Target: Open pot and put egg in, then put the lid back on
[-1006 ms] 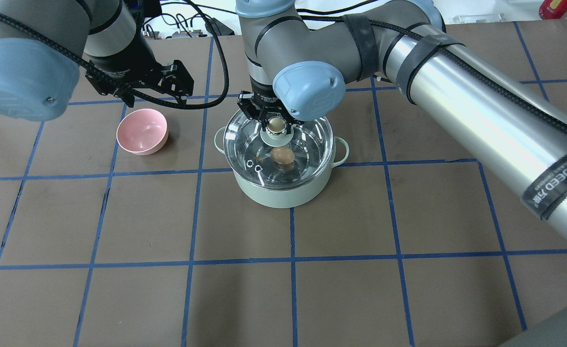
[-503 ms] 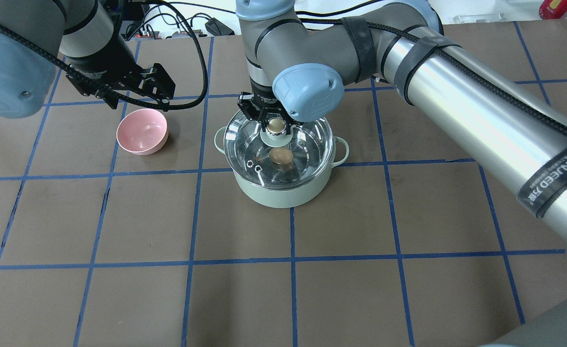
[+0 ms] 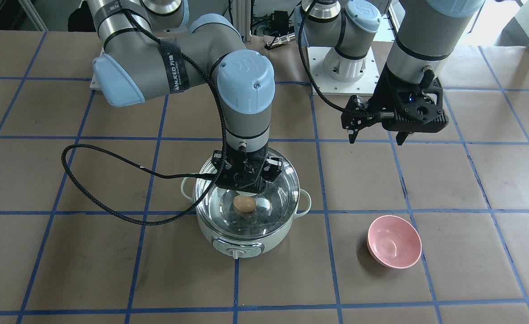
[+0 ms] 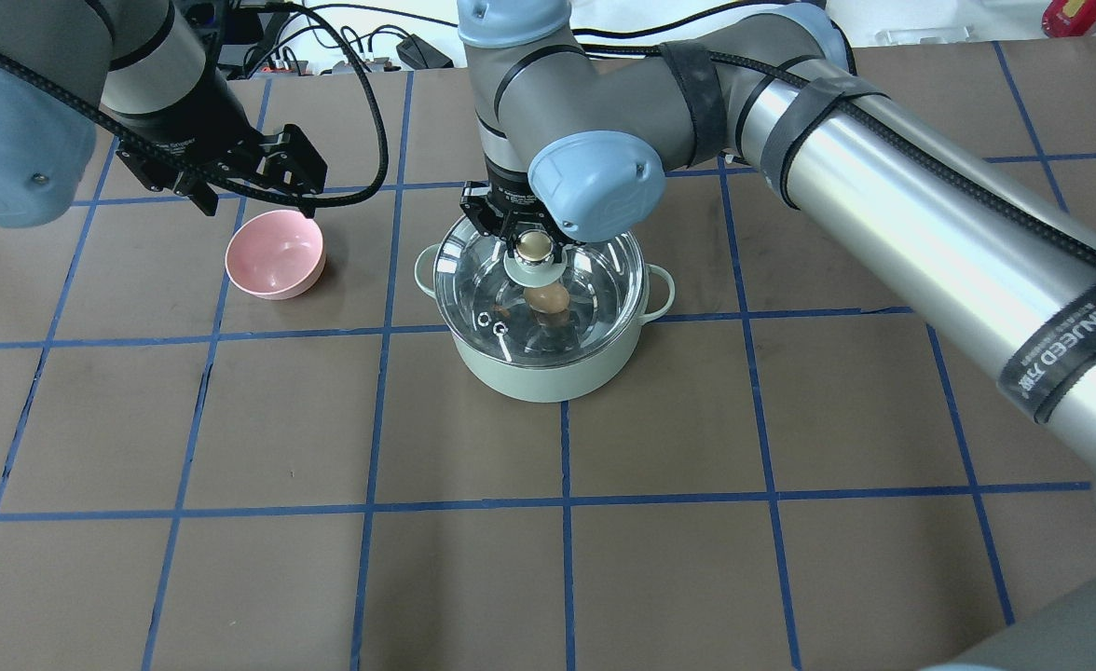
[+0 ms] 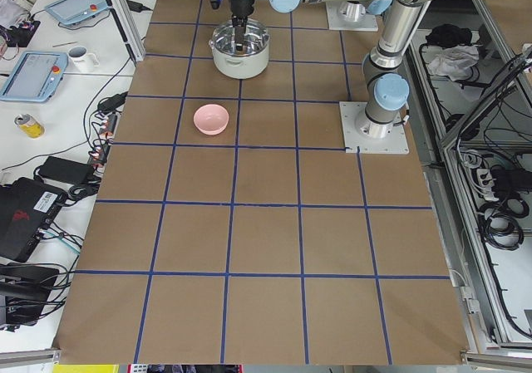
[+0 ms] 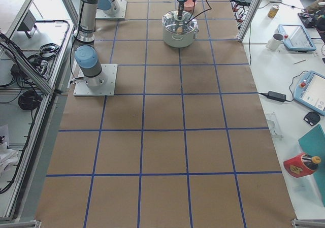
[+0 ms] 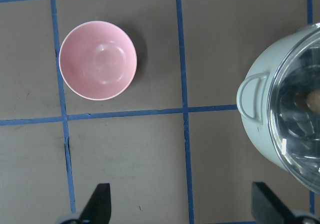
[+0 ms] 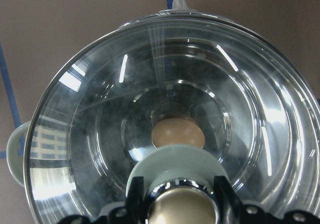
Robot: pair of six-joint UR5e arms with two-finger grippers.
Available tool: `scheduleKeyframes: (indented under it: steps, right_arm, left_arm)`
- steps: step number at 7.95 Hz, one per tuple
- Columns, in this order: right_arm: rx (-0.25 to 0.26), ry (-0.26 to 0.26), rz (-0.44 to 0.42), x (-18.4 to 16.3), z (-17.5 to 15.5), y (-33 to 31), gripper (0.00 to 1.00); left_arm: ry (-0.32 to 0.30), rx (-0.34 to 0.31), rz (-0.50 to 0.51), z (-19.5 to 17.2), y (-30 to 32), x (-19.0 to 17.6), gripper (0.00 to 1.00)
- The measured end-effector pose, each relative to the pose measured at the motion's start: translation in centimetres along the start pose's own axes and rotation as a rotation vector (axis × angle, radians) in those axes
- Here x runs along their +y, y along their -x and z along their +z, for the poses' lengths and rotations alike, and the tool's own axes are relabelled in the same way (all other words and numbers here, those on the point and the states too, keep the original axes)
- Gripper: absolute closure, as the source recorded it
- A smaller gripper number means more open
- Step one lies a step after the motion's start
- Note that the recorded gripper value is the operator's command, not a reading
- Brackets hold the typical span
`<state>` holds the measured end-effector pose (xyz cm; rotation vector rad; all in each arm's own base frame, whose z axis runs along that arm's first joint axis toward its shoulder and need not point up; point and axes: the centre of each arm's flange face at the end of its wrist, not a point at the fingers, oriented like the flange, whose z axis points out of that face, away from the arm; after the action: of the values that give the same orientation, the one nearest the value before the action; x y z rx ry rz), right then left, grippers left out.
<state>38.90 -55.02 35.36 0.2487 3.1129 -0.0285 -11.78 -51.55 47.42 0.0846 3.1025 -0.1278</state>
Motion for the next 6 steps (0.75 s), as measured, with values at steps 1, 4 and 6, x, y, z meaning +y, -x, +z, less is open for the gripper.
scheduleKeyframes:
  steps: [1, 4, 6]
  right_arm:
    - [0.0, 0.0, 0.0, 0.01, 0.07, -0.01, 1.0]
    - [0.001, 0.0, -0.017, 0.05, 0.24, -0.05, 1.0]
    - [0.001, -0.001, -0.023, 0.08, 0.36, -0.07, 0.71]
  left_arm:
    - [0.001, 0.002, -0.001, 0.06, -0.01, -0.02, 0.0]
    - [0.002, 0.007, -0.003, 0.19, -0.05, -0.09, 0.0]
    - [0.002, 0.008, -0.003, 0.27, -0.06, -0.16, 0.0]
